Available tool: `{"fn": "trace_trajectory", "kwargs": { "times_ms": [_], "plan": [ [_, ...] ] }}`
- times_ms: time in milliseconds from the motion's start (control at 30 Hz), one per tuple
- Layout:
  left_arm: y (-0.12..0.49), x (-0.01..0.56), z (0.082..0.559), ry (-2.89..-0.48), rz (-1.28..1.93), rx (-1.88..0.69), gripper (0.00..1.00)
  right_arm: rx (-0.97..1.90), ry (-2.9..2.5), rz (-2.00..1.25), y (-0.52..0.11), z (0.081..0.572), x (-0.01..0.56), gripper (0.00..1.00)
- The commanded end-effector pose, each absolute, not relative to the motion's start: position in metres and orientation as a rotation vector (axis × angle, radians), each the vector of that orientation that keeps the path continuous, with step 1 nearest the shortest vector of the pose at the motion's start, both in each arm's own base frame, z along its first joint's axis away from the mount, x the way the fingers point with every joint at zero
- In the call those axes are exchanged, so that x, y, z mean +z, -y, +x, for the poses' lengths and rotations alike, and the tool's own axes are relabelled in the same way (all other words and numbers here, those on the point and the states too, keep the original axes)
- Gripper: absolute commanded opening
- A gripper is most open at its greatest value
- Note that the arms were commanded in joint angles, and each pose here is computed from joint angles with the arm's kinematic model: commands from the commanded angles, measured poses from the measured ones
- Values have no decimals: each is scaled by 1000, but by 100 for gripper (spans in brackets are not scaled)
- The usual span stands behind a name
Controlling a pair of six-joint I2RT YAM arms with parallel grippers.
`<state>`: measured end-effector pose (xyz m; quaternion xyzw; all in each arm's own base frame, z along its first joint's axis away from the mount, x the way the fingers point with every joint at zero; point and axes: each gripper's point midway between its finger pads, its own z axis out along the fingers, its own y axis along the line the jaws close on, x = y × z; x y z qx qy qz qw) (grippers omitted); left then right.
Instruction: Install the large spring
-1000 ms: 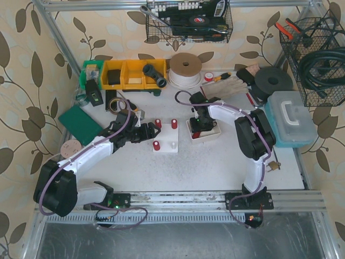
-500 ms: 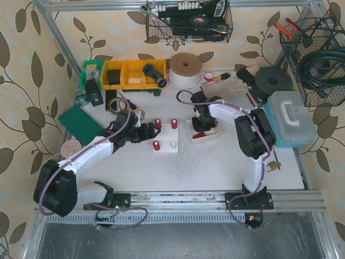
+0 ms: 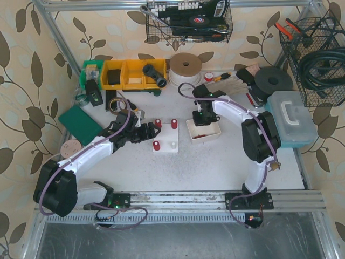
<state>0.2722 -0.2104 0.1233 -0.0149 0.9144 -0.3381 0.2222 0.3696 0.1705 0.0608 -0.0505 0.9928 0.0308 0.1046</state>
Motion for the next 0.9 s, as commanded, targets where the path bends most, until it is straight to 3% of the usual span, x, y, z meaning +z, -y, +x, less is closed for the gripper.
{"fn": "trace_trajectory", "kwargs": {
  "times_ms": [0,133,200,667,767,867],
  "plan": [
    [210,142,280,-2463,-45,-956,81,91,-2901,-149,-167,367,84,16],
    [211,142,280,-2462,-43,-963,81,58,-2936,-143,-159,352,81,57],
    [211,143,280,-2459,-40,-964,81,43,-2963,-133,-155,343,78,64],
    [212,145,280,-2444,-29,-980,81,-71,-3104,-207,-146,308,58,66],
    [213,145,280,-2441,-27,-983,81,-114,-3116,-238,-147,305,56,74],
    [212,145,279,-2439,-25,-982,81,-164,-3146,-259,-146,302,44,76]
  ]
}}
